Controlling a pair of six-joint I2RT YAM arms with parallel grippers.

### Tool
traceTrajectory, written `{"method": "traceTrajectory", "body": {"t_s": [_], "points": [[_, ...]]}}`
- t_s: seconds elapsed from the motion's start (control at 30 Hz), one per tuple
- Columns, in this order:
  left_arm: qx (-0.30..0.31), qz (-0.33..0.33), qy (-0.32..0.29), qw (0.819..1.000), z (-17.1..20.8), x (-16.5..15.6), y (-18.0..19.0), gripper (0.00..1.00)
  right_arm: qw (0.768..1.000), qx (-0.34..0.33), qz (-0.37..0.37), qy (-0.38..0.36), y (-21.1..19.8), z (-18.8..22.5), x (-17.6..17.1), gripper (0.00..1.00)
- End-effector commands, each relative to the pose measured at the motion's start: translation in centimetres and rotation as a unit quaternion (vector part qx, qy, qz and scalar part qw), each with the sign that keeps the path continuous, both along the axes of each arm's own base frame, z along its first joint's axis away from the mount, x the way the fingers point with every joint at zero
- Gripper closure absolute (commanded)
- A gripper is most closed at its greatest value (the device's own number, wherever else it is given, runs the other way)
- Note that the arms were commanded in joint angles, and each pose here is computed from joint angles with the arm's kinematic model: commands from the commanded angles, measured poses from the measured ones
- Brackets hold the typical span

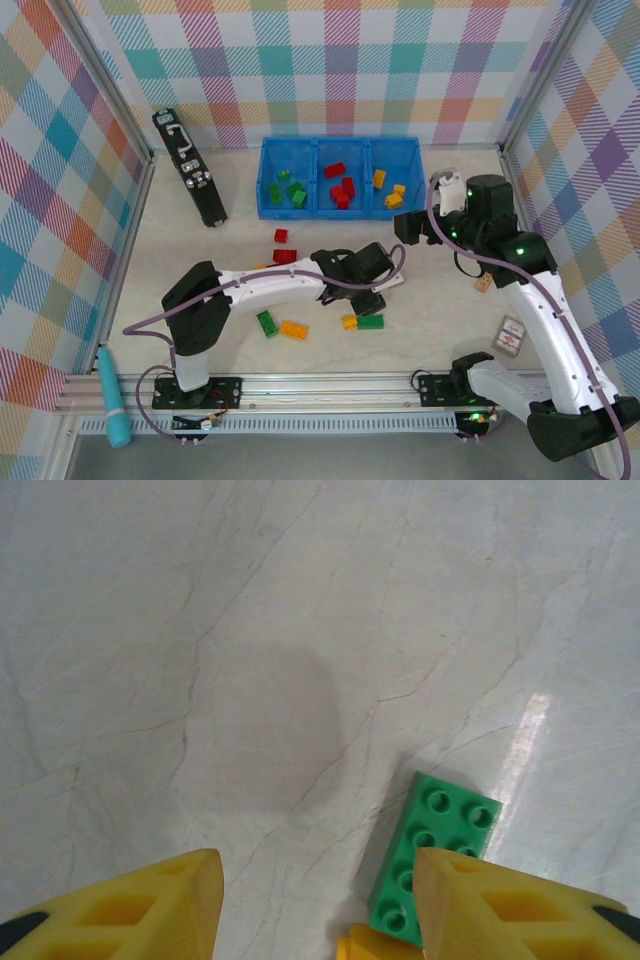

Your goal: Sort the legos into containers by color

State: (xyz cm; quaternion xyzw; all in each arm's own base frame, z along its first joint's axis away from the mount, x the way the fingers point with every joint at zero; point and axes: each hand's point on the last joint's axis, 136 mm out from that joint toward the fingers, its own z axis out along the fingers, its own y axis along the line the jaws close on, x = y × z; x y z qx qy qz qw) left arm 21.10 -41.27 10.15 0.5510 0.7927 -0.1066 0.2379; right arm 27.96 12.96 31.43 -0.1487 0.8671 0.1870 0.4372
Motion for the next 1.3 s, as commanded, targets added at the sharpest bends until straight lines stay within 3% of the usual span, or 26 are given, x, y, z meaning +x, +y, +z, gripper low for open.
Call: {"method": "traceTrajectory", "body": {"t_s": [0.0,0.47,0.73,0.97,1.27], "points": [[0.019,-0.043,0.001,0.999,-1.9,-2.1,-1.0,0.47,0.999,0.006,-0.034,-0.015,-0.7,1.5,1.1,0.01],[0.062,-0.083,0.004,0.995,-4.5,-3.3,-0.7,0.49,0.999,0.035,-0.034,0.023,0.0,1.3,2.2,0.01],[0.083,-0.089,0.005,0.993,-6.0,-3.4,-0.3,0.50,0.995,0.092,-0.005,0.044,1.4,2.6,2.5,0.01],[0.097,-0.098,0.025,0.990,-7.5,-4.0,0.0,0.50,0.994,0.090,-0.015,0.059,1.2,1.7,3.1,0.01],[0.124,-0.091,0.005,0.988,-8.8,-3.1,0.5,0.48,0.994,0.085,-0.019,0.065,1.0,1.2,3.3,0.01]]}}
